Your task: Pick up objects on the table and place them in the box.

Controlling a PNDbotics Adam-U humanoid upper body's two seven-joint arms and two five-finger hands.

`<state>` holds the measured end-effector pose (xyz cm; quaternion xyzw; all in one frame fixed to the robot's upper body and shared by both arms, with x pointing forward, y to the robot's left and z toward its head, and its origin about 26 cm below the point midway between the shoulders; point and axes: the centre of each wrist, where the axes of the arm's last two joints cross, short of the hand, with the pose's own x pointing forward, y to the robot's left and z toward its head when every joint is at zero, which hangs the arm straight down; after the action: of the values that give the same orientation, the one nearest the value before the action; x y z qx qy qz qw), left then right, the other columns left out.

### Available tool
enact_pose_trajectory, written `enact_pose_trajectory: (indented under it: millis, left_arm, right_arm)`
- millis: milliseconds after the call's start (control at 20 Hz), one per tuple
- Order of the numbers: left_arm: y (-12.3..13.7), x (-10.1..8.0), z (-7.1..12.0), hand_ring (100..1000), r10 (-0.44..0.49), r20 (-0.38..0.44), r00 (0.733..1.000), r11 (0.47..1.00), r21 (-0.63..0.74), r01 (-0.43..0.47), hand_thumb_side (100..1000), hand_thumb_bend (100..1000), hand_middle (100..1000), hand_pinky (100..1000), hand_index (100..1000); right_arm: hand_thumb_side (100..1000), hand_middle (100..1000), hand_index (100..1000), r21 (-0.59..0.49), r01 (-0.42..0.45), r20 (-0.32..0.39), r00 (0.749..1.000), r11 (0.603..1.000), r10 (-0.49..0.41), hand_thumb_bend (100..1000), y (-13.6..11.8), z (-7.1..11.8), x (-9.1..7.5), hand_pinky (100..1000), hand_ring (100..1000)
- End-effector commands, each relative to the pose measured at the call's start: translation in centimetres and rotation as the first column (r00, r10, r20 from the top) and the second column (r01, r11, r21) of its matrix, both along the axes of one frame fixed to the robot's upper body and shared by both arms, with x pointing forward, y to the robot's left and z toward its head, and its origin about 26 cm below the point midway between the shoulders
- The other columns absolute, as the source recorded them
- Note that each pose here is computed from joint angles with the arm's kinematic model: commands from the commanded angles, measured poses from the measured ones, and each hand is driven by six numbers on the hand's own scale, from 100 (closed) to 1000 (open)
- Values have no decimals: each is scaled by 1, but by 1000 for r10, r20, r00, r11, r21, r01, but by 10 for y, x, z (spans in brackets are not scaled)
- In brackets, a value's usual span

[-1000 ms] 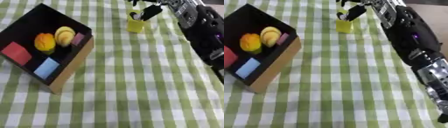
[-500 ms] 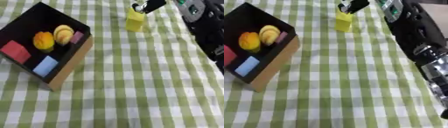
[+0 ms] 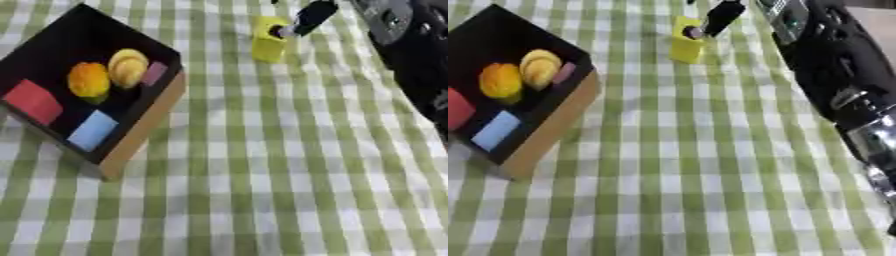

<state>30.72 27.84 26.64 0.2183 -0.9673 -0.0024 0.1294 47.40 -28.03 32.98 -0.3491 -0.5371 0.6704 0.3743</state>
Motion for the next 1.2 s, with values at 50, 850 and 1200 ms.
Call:
enact_pose_trajectory:
  millis: [50, 850, 1200]
  left_arm:
    - [4, -4, 9, 799, 9, 28, 1000, 1000, 28, -10, 686, 339, 766, 787, 814]
    - [2, -4, 9, 800, -2, 26, 1000, 1000, 21, 1, 690, 336, 767, 786, 813]
    - [1, -3, 10, 800, -7, 28, 1000, 1000, 17, 6, 693, 332, 768, 785, 813]
  right_arm:
    - [300, 795, 954, -41, 16, 33, 999, 999, -15, 436, -8, 14, -3, 913, 948]
    - [379, 802, 959, -74, 81, 89, 993, 994, -74, 452, 0, 1, 6, 907, 948]
    - [404, 808, 959, -100, 110, 77, 992, 989, -102, 457, 1, -10, 12, 905, 949]
